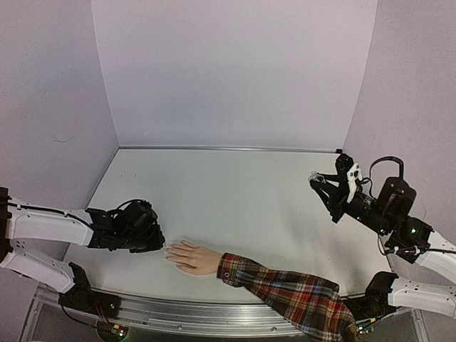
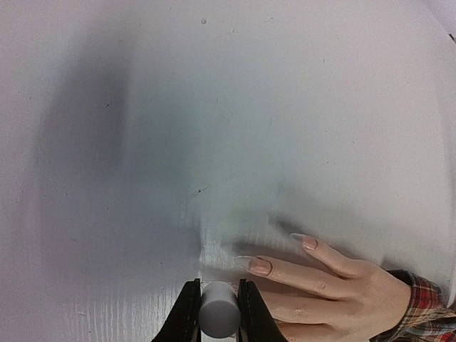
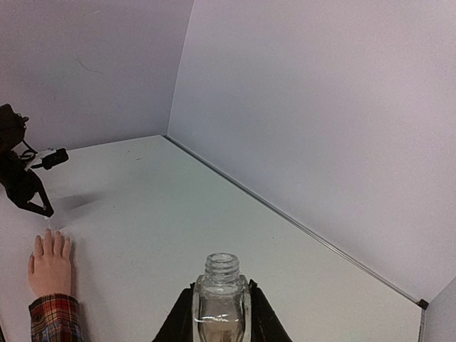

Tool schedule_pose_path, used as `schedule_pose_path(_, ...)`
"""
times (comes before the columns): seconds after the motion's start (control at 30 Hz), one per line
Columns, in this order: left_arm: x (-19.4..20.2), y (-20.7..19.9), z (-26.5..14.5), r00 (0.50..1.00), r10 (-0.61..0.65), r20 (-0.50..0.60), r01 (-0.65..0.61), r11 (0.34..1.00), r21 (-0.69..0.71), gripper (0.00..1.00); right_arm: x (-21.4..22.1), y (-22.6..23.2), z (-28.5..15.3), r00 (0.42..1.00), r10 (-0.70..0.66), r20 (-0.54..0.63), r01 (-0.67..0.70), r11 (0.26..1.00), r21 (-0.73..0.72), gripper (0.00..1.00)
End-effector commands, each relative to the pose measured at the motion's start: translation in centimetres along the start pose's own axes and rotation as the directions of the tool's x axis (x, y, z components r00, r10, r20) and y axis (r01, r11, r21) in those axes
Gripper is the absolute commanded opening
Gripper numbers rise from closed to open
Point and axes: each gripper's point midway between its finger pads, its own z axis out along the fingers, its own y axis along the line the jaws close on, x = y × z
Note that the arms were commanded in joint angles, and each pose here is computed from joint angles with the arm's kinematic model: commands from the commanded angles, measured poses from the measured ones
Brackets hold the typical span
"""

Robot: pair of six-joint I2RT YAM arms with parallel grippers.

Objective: Paint the nails

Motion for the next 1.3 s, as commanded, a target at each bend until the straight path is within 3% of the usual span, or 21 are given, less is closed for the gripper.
schedule_pose_path(0.0, -0.1, 0.9, 0.3, 1.000, 0.006, 0.014, -0.006, 0.999, -0.036, 0.00, -1.5, -0.4, -0.2, 0.999, 0.010, 0.051, -0.010, 1.000, 0.013, 0.00)
schedule_pose_path(0.47, -1.5, 2.3, -1.2, 0.998, 0.032, 0.055, -0.025, 0.992, -0.127, 0.00, -1.5, -0.4, -0.1, 0.999, 0.013, 0.050, -0.014, 1.000, 0.011, 0.00)
schedule_pose_path(0.6, -4.8, -0.2, -4.6, 0.991, 0.048, 0.124, -0.038, 0.996, -0.083, 0.00, -1.7, -0.4, -0.1, 0.998, 0.011, 0.055, -0.012, 1.000, 0.010, 0.00)
schedule_pose_path(0.73, -8.2, -6.8, -8.6, 0.976, 0.104, 0.191, -0.133, 0.980, 0.149, 0.00, -1.9, 0.1, 0.1, 0.998, 0.015, 0.061, -0.014, 1.000, -0.025, 0.00)
schedule_pose_path(0.83, -10.0, -13.9, -12.7, 0.950, 0.189, 0.251, -0.279, 0.874, 0.398, 0.00, -2.5, 2.0, 0.7, 0.996, 0.046, 0.078, -0.035, 0.990, -0.138, 0.00)
schedule_pose_path(0.93, -10.8, -19.6, -16.0, 0.916, 0.283, 0.285, -0.398, 0.733, 0.552, 0.00, -3.6, 3.4, 1.7, 0.987, 0.118, 0.108, -0.090, 0.968, -0.235, 0.00)
schedule_pose_path(1.07, -11.4, -24.9, -19.3, 0.856, 0.368, 0.364, -0.515, 0.543, 0.663, 0.00, -4.6, 4.6, 3.6, 0.972, 0.200, 0.127, -0.151, 0.937, -0.315, 0.00)
schedule_pose_path(1.27, -11.5, -29.6, -21.1, 0.812, 0.417, 0.408, -0.560, 0.361, 0.746, 0.00, -6.7, 7.4, 6.5, 0.965, 0.223, 0.139, -0.145, 0.892, -0.429, 0.00)
